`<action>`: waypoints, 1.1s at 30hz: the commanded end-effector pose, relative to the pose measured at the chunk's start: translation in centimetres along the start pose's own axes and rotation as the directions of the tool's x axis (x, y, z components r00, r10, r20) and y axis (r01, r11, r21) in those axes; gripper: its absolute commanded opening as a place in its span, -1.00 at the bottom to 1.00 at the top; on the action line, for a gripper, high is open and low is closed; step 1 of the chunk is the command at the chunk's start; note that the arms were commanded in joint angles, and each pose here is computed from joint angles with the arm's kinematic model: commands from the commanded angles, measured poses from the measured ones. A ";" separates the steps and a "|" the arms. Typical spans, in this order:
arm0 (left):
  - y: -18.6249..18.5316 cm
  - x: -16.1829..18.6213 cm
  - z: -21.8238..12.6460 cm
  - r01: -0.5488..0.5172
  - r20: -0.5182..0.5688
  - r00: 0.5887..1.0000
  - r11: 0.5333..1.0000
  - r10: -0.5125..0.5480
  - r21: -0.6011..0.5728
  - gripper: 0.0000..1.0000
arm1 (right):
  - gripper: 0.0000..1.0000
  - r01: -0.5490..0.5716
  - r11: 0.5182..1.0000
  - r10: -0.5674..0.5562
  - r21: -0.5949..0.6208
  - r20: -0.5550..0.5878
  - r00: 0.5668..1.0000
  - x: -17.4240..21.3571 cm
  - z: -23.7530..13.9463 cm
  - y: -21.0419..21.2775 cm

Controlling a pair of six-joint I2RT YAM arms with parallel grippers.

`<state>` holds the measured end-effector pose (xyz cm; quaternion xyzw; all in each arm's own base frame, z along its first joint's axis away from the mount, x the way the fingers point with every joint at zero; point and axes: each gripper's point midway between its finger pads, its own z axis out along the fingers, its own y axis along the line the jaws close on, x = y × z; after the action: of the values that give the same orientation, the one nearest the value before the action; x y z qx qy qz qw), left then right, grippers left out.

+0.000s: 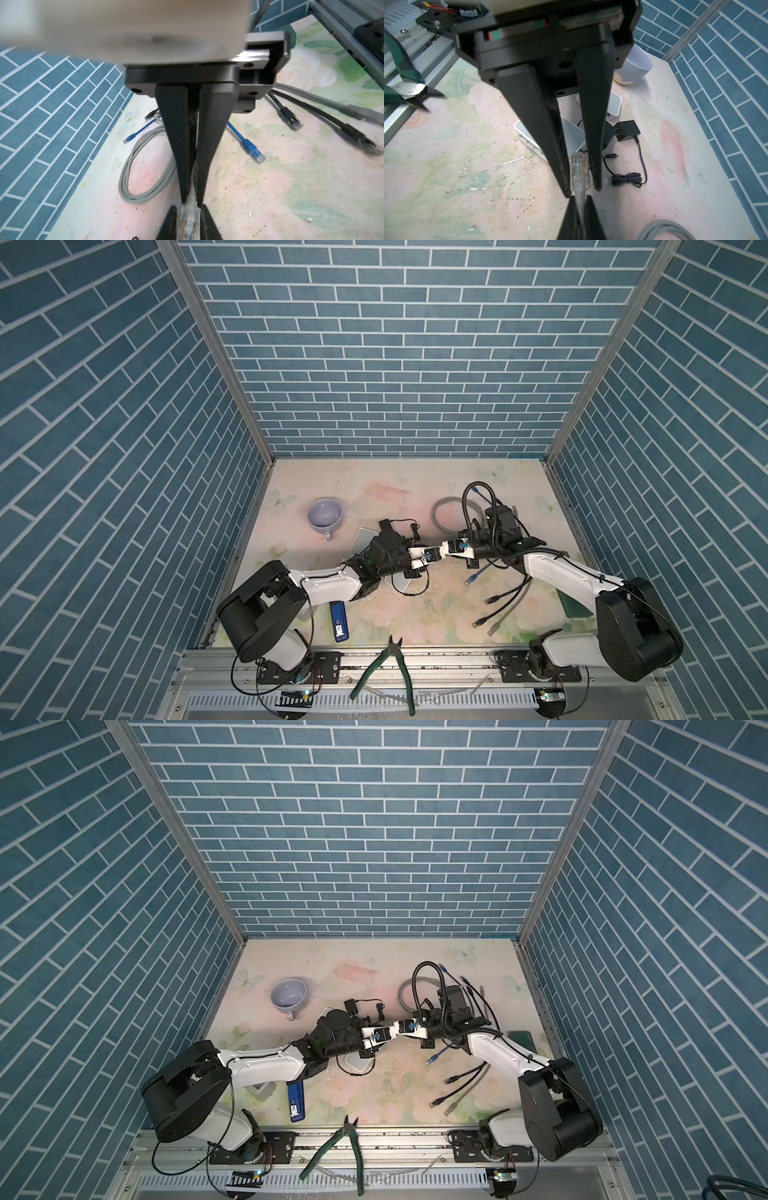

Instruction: Insert the plug into the switch port

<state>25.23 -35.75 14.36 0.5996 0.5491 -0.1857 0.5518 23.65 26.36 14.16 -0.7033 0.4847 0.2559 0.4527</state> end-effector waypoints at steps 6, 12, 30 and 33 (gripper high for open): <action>0.3 4.1 -0.5 0.100 -0.126 0.986 0.990 -0.112 -0.100 0.10 | -1.00 0.005 0.998 -0.001 -0.062 0.070 0.998 -2.1 0.4 0.9; 1.3 4.2 -2.9 0.175 -0.106 0.974 0.961 -0.201 -0.216 0.97 | -1.00 -0.113 0.990 0.113 -0.078 -0.013 0.994 -0.6 0.8 0.8; 1.1 8.7 -10.3 0.465 -0.301 0.708 0.742 -0.639 -0.483 0.99 | -1.00 -0.394 0.919 0.386 -0.020 -0.164 0.908 3.3 2.3 0.2; 0.2 9.5 -10.3 0.478 -0.323 0.678 0.730 -0.660 -0.489 0.99 | -1.00 -0.415 0.910 0.407 -0.005 -0.186 0.894 4.0 2.8 0.4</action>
<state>25.54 -23.80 12.33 0.3224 0.8229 -0.1098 0.4549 24.54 26.71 9.54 -0.6374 0.6287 0.2903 0.3380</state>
